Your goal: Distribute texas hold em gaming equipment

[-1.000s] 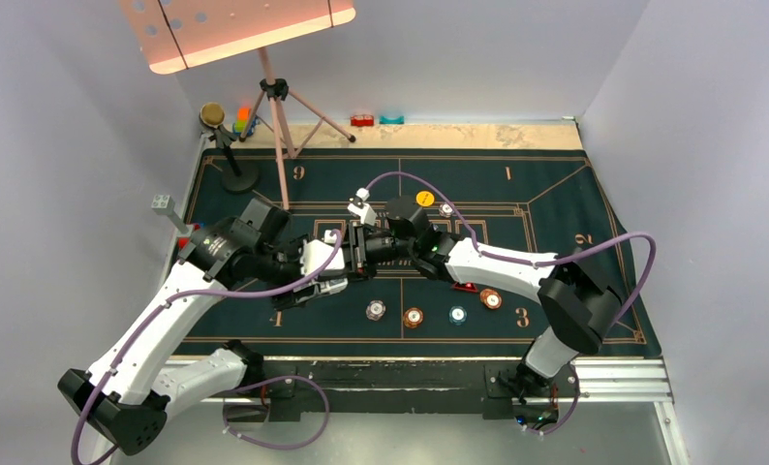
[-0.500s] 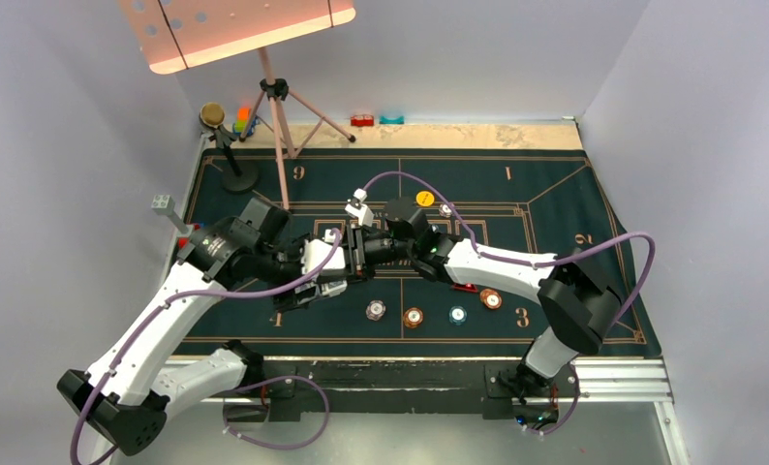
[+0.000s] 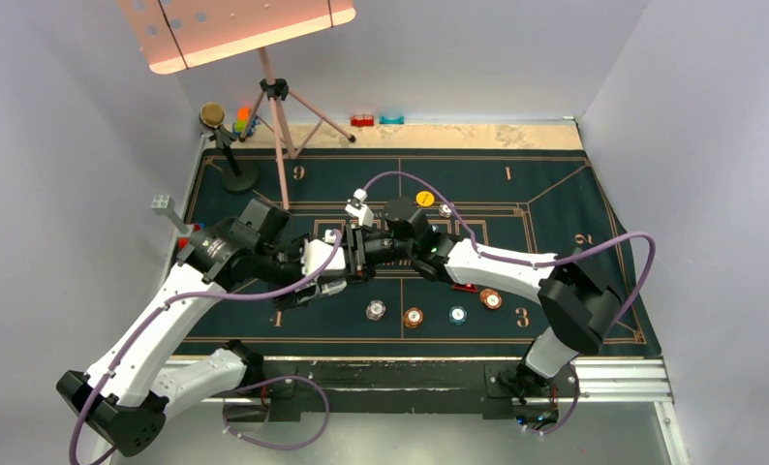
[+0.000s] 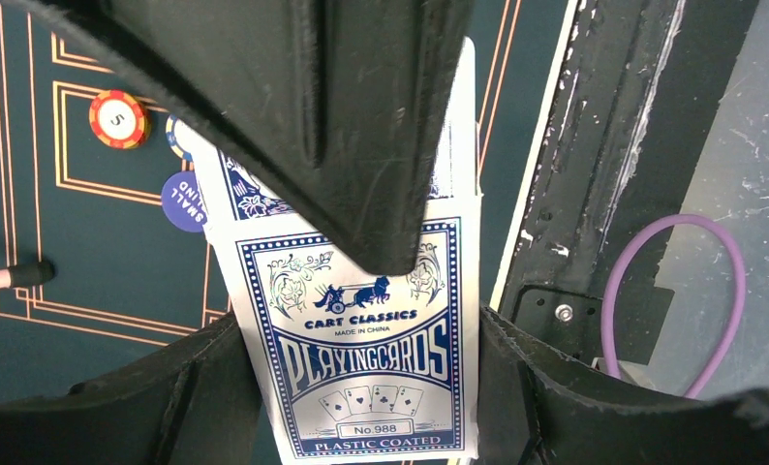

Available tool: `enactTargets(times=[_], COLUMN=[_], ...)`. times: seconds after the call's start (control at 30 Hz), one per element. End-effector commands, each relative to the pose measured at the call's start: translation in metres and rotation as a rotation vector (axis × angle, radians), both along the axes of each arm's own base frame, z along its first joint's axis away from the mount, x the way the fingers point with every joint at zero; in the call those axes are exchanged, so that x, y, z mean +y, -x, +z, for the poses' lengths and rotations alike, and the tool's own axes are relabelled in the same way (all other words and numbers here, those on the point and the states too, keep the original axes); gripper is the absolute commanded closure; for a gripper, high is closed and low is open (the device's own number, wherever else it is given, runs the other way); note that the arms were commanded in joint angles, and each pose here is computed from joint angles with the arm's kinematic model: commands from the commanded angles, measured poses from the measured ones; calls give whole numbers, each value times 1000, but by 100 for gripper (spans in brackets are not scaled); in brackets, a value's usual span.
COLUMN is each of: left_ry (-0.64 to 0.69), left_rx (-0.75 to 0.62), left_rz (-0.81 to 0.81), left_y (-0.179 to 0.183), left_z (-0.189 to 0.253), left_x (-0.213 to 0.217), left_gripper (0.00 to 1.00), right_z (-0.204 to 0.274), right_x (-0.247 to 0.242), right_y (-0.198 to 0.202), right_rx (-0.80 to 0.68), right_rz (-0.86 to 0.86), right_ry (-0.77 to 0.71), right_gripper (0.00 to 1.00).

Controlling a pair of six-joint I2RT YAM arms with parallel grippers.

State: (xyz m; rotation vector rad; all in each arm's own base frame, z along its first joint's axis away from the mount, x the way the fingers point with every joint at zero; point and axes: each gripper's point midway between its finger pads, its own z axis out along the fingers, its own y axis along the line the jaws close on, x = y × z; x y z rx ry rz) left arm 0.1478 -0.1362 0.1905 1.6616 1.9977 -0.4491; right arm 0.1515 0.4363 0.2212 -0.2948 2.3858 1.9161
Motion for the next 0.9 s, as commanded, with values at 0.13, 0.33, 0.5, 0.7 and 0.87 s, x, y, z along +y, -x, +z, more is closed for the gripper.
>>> enactTargets(times=[0.13, 0.33, 0.5, 0.7, 0.87], left_ry=[17, 25, 50, 63, 79], left_rx=[11, 25, 31, 57, 64], left_rz=[8, 3, -5, -22, -29], left_y=[-1, 0, 3, 10, 12], left_z=[2, 4, 12, 14, 17], left_x=[-3, -6, -9, -11, -14], left_gripper=[73, 76, 77, 78, 78], right_z=[21, 14, 8, 6, 6], right_x=[-20, -24, -22, -31, -45], right_y=[-1, -7, -12, -17, -27], right_rx=[-72, -109, -115, -136, -149], right_rz=[-2, -24, -29, -51, -101], right_ry=[-13, 53, 90, 125, 129], right_gripper=[50, 45, 50, 60, 66])
